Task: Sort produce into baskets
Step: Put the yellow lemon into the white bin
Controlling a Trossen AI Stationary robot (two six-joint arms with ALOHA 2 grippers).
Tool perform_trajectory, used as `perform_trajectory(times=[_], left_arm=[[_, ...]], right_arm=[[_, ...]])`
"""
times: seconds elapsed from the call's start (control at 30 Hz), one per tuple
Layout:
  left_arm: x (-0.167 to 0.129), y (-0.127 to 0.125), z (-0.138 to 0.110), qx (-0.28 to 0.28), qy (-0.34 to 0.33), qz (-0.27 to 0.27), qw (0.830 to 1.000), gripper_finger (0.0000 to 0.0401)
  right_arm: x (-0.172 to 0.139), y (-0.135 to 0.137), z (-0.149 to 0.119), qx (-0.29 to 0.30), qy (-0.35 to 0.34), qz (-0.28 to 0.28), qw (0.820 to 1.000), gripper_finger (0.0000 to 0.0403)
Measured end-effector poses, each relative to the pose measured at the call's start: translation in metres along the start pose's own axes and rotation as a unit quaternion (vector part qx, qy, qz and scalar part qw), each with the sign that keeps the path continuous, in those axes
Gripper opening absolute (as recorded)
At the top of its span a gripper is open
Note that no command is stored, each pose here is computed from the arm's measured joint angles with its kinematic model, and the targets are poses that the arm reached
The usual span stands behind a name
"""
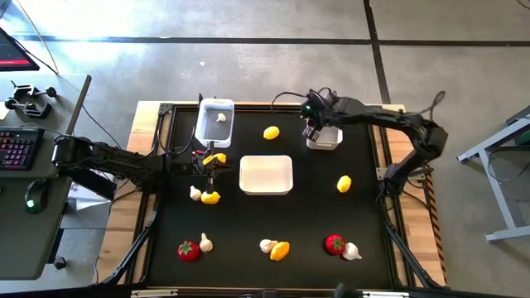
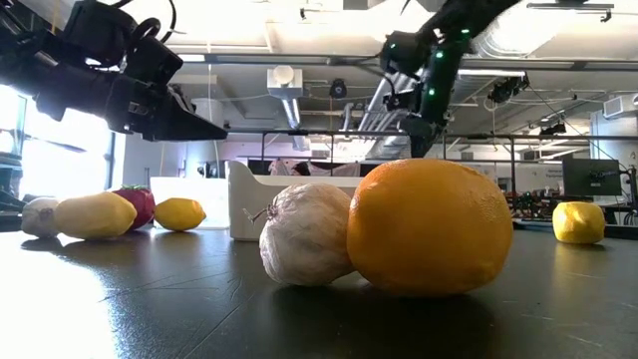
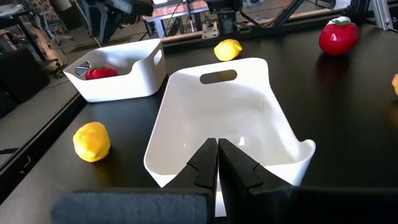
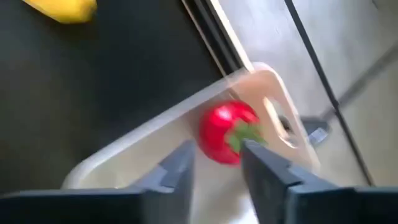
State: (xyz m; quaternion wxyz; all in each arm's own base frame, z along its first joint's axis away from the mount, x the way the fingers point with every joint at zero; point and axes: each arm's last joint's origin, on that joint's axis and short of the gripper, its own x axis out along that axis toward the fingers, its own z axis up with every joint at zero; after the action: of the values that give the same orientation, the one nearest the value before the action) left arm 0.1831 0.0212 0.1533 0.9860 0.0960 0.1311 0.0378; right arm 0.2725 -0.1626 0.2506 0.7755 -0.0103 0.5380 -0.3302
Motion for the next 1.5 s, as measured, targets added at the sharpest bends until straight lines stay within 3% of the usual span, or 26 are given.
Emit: perform_trajectory(times=[0.17,0.4,0.63,0.77,0.87,1.07,1.4,1.5], left_arm=[[0.0,0.0,-0.001,0.0,0.004,-0.001,1.0,0.0],[0.0,0.0,-0.001,0.008,0.004,0.003,1.0,0.0],[0.0,0.0,0.001,0.013,-0.003,0.005,1.0,0.0],[0.0,0.001,0.002,0.004,-0.007,0.007,1.0,0.0],[0.0,0.001,0.001,-0.003,-0.006,0.007,1.0,0.0],[0.0,0.001,0.001,-0.017,-0.005,0.007,1.0,0.0],[0.0,0.001,0.002,-0.004,-0.008,0.007,1.0,0.0],[0.0,0.001,0.002,-0.004,-0.01,0.007,1.0,0.0]], right_arm=[[-0.011,0.012,-0.022,0.021,-0.125,0.052,0.991,0.001],[-0.033,0.034,-0.042,0.037,-0.266,0.071,0.961,0.0023],[-0.026,0.051,-0.055,0.013,-0.266,0.108,0.958,0.0024],[-0.026,0.053,-0.055,0.051,-0.259,0.145,0.954,0.0024],[-0.03,0.06,-0.055,0.032,-0.266,0.156,0.951,0.0029],[-0.05,0.094,-0.056,-0.055,-0.309,0.188,0.931,0.0045],[-0.088,0.156,-0.077,-0.047,-0.312,0.316,0.895,0.0049],[-0.091,0.178,-0.085,-0.074,-0.307,0.34,0.886,0.0049]])
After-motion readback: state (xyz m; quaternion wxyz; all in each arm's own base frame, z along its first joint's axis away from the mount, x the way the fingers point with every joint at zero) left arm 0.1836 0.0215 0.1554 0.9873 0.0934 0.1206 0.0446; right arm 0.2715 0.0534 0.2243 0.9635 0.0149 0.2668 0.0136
